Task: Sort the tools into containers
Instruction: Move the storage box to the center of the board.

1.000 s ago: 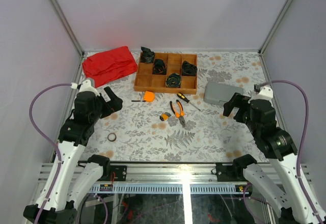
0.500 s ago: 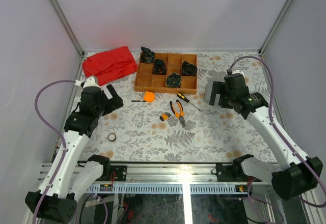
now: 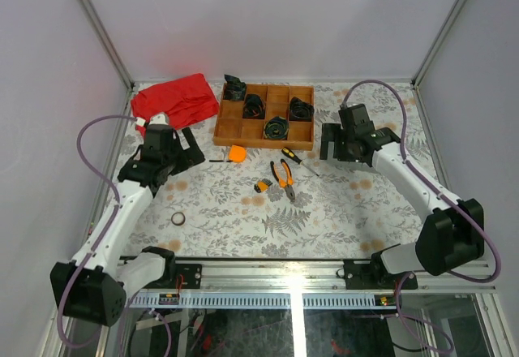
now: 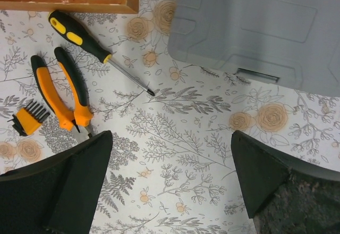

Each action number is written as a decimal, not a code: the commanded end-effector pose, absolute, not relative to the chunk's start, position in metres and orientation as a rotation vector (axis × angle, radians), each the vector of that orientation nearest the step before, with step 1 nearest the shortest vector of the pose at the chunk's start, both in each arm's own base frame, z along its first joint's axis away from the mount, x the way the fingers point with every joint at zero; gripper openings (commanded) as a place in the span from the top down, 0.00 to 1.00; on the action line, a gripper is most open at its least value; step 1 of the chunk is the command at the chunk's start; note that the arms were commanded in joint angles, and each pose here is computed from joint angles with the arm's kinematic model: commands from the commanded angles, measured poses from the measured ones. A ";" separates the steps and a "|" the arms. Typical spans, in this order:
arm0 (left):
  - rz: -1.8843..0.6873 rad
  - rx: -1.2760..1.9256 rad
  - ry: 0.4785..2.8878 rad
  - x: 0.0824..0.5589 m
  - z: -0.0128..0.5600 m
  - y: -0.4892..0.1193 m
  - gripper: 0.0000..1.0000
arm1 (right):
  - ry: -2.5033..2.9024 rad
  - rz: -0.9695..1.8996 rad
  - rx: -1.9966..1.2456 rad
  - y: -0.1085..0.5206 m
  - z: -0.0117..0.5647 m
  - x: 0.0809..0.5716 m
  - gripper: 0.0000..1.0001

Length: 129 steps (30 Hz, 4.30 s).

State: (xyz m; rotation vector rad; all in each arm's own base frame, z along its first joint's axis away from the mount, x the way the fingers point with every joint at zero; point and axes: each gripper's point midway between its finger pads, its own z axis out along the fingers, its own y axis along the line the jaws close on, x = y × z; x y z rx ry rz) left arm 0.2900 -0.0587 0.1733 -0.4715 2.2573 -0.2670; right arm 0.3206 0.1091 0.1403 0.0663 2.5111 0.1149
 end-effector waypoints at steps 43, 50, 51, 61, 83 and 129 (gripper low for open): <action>-0.614 -0.268 2.265 0.279 0.168 -0.108 0.00 | 2.209 0.134 0.241 0.065 0.163 0.364 0.00; -0.488 -0.313 2.256 0.280 0.164 -0.090 0.00 | 2.160 0.009 0.366 0.032 0.176 0.390 0.01; -0.482 -0.311 2.253 0.280 0.164 -0.089 0.00 | 2.129 0.010 0.382 0.029 0.180 0.395 0.01; -0.287 -0.472 2.256 0.281 0.158 -0.057 0.00 | 2.049 -0.089 0.620 -0.014 0.186 0.431 0.01; -0.340 -0.441 2.277 0.282 0.152 -0.063 0.00 | 2.178 -0.082 0.684 -0.053 0.152 0.496 0.01; -0.479 -0.358 2.314 0.279 0.146 -0.086 0.06 | 2.699 -0.015 0.487 -0.011 0.035 0.415 0.03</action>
